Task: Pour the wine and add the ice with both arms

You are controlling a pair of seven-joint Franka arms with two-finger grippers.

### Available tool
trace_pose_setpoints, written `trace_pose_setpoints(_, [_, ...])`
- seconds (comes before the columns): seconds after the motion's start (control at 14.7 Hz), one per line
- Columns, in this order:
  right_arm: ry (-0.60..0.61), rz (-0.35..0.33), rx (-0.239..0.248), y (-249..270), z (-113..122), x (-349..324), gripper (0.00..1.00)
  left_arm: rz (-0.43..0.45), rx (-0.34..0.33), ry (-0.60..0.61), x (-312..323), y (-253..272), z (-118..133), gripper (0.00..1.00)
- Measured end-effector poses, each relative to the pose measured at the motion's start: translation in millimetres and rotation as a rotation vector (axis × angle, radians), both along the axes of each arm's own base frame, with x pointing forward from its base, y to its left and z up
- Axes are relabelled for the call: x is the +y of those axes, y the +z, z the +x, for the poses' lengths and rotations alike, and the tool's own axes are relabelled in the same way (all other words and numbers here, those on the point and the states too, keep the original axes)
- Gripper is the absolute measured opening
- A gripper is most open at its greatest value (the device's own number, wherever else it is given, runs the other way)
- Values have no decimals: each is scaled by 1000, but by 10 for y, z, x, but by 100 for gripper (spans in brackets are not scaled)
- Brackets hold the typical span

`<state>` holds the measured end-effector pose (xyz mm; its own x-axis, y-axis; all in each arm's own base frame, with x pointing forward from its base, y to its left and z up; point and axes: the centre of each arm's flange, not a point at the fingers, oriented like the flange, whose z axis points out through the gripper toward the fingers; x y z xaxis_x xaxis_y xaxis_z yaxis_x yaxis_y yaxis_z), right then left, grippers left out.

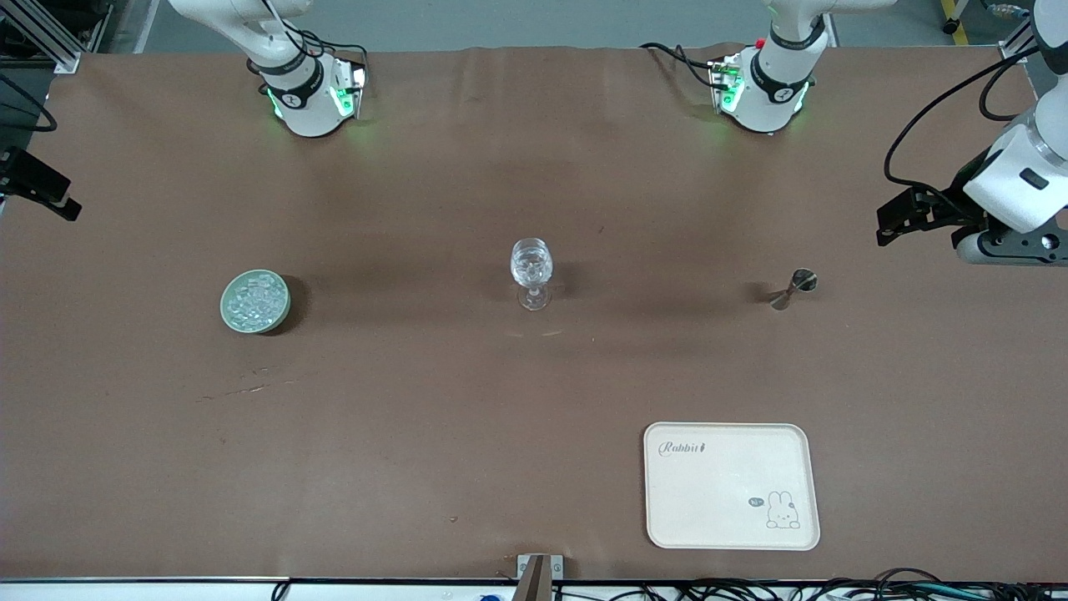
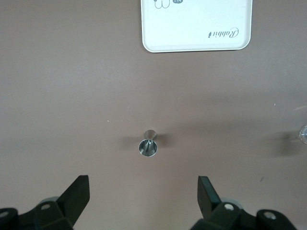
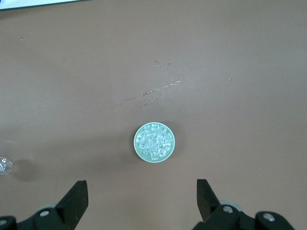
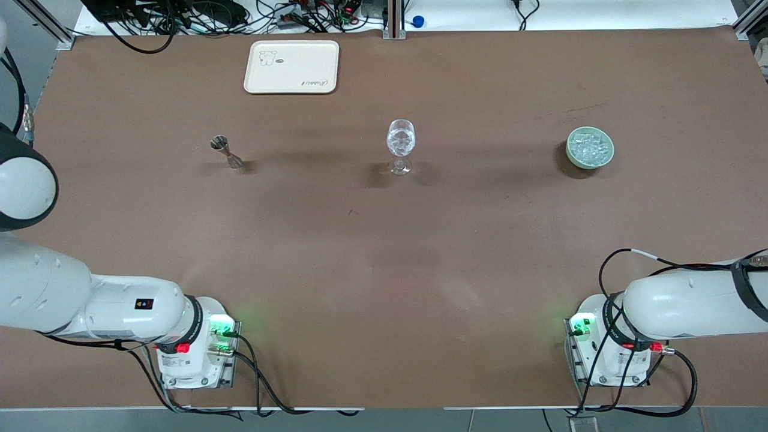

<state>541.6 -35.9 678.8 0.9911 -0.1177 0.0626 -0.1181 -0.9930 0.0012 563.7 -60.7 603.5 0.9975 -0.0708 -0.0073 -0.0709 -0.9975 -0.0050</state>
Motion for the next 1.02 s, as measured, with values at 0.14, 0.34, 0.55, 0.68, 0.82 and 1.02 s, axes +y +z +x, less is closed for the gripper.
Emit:
trace_pose_setpoints(0.14, [0,0,0,0,0,0,100,0,0,0,-1,0,0,100])
trace_pose_setpoints(0.34, [0,0,0,0,0,0,100,0,-1,-1,-4,3,0,100])
trace_pose_setpoints(0.55, [0,1,11,-31,-4,1,100,0,3,1,5,0,-2,100])
trace_pose_setpoints(0.68, [1,2,29,-108,-1,6,100,1,6,11,56,-3,-1,100])
trace_pose_setpoints(0.82, [6,4,63,-321,21,34,100,0,9,78,183,-13,12,100])
trace_pose_setpoints(1.02, [25,4,96,-866,103,134,100,-64,36,255,480,-98,63,100])
